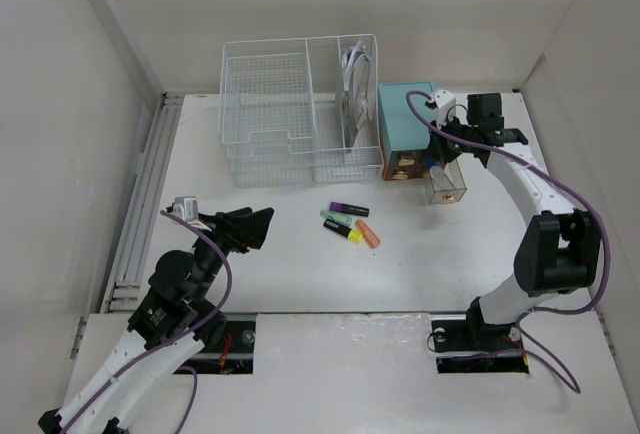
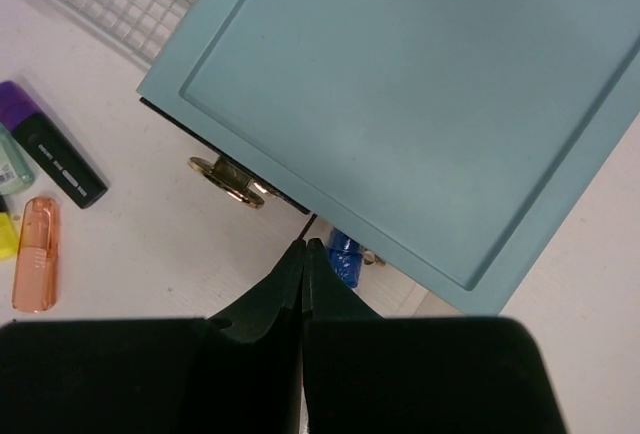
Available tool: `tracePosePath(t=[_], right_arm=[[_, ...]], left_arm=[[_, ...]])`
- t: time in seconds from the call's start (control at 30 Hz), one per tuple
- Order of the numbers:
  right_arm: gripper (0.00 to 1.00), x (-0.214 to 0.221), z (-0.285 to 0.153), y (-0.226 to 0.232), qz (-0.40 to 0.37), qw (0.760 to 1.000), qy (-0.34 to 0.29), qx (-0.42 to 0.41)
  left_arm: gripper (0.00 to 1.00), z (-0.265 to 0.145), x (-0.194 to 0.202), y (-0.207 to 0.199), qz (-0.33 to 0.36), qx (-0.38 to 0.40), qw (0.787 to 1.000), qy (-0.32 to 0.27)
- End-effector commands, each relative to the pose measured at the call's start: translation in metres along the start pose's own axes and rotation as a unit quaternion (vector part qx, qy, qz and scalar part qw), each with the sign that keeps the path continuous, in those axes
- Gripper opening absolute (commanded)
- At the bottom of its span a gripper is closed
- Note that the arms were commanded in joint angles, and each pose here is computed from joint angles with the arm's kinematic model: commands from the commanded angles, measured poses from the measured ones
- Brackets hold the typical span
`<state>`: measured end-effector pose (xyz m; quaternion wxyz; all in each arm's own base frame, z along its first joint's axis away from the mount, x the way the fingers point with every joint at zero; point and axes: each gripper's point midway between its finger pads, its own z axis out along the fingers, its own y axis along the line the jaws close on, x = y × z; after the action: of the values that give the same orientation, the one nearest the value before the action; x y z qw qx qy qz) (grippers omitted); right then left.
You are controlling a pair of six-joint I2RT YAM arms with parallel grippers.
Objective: Organize the desk
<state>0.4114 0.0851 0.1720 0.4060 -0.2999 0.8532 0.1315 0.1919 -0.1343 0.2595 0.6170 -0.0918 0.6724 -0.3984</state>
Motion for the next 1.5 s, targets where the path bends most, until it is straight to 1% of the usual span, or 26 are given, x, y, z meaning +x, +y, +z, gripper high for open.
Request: tracePosePath(t=[0.0, 0.03, 0.07, 0.1, 0.13, 0.17, 0.2, 0.23, 0.27, 0.3, 0.33, 0.37, 0.4, 0.47, 0.5, 0.53, 0.57, 0.63, 0.8, 0.83, 1.03, 1.1, 1.13, 1.23, 1.3, 1.47], right_arm=[[0.00, -0.018, -0.013, 0.015, -0.037, 0.998, -0.034, -0.027], [0.00, -0.024, -0.020, 0.024, -0.054, 0.996, -0.049, -0.047], [0.03, -0.021, -0.027, 0.046, -0.060, 0.991, -0.057, -0.109], [0.23, -0.022, -0.034, 0.059, -0.079, 0.985, -0.064, -0.142], [0.34, -0.027, -0.041, 0.067, -0.145, 0.972, -0.079, -0.168], [0.42, -0.030, -0.052, 0.081, -0.171, 0.960, -0.092, -0.203], [0.49, -0.009, -0.062, 0.096, -0.164, 0.955, -0.055, -0.242], [0.49, -0.002, -0.066, 0.098, -0.247, 0.932, -0.057, -0.258], [0.42, 0.005, -0.070, 0.100, -0.269, 0.922, -0.044, -0.276], [0.34, 0.026, -0.078, 0.102, -0.278, 0.917, -0.001, -0.287], [0.16, 0.035, -0.078, 0.098, -0.295, 0.912, 0.016, -0.285], [0.13, 0.053, -0.074, 0.096, -0.306, 0.906, 0.042, -0.289], [0.12, 0.064, -0.079, 0.086, -0.326, 0.905, 0.074, -0.262], [0.08, 0.073, -0.080, 0.072, -0.349, 0.906, 0.091, -0.223], [0.03, 0.078, -0.084, 0.062, -0.358, 0.909, 0.102, -0.187], [0.03, 0.079, -0.086, 0.059, -0.356, 0.913, 0.106, -0.171], [0.00, 0.081, -0.087, 0.056, -0.354, 0.915, 0.111, -0.158], [0.00, 0.092, -0.088, 0.050, -0.337, 0.923, 0.127, -0.136], [0.00, 0.087, -0.070, 0.019, -0.304, 0.943, 0.127, -0.045], [0.00, 0.089, -0.065, 0.015, -0.284, 0.950, 0.128, -0.033], [0.00, 0.084, -0.029, -0.010, -0.243, 0.961, 0.132, -0.014], [0.00, 0.078, -0.024, -0.017, -0.225, 0.967, 0.122, 0.006], [0.00, 0.063, -0.020, -0.026, -0.229, 0.968, 0.095, 0.030], [0.00, 0.046, -0.015, -0.037, -0.213, 0.973, 0.063, 0.066], [0.00, 0.045, -0.008, -0.043, -0.194, 0.976, 0.057, 0.076], [0.00, 0.029, 0.001, -0.054, -0.187, 0.977, 0.028, 0.097]], left_arm=[[0.74, -0.001, -0.006, -0.006, 0.003, 0.014, 1.000, -0.014], [0.74, -0.001, -0.006, -0.006, 0.003, 0.014, 1.000, -0.014], [0.74, -0.001, -0.006, -0.006, 0.003, 0.014, 1.000, -0.014], [0.74, -0.001, -0.006, -0.006, 0.003, 0.014, 1.000, -0.014], [0.74, -0.001, -0.006, -0.006, 0.003, 0.014, 1.000, -0.014], [0.74, -0.001, -0.006, -0.006, 0.003, 0.014, 1.000, -0.014], [0.74, -0.001, -0.006, -0.006, 0.003, 0.014, 1.000, -0.014], [0.74, -0.001, -0.006, -0.006, 0.003, 0.014, 1.000, -0.014], [0.74, -0.001, -0.006, -0.006, 0.003, 0.014, 1.000, -0.014], [0.74, -0.001, -0.006, -0.006, 0.003, 0.014, 1.000, -0.014], [0.74, -0.001, -0.006, -0.006, 0.003, 0.014, 1.000, -0.014], [0.74, -0.001, -0.005, -0.007, 0.003, 0.018, 1.000, -0.011], [0.74, -0.001, -0.005, -0.007, 0.003, 0.018, 1.000, -0.011], [0.74, 0.000, -0.005, -0.007, 0.003, 0.018, 1.000, -0.011], [0.73, 0.000, -0.005, -0.008, 0.003, 0.018, 1.000, -0.011], [0.73, 0.000, -0.005, -0.008, 0.003, 0.018, 1.000, -0.011], [0.71, 0.000, -0.008, -0.010, -0.003, 0.022, 1.000, -0.016], [0.71, 0.002, -0.003, -0.009, -0.001, 0.023, 1.000, -0.009], [0.71, 0.007, 0.001, -0.010, 0.000, 0.024, 1.000, -0.001], [0.71, 0.007, -0.001, -0.012, -0.001, 0.026, 1.000, -0.004], [0.71, 0.005, 0.001, -0.010, 0.000, 0.024, 1.000, -0.001], [0.71, 0.002, -0.006, -0.012, -0.002, 0.026, 1.000, -0.011], [0.71, 0.001, -0.003, -0.010, -0.001, 0.022, 1.000, -0.006], [0.71, 0.000, -0.004, -0.008, -0.001, 0.018, 1.000, -0.008], [0.71, 0.000, -0.004, -0.008, -0.005, 0.018, 1.000, -0.008], [0.71, 0.000, -0.004, -0.008, -0.005, 0.018, 1.000, -0.008]])
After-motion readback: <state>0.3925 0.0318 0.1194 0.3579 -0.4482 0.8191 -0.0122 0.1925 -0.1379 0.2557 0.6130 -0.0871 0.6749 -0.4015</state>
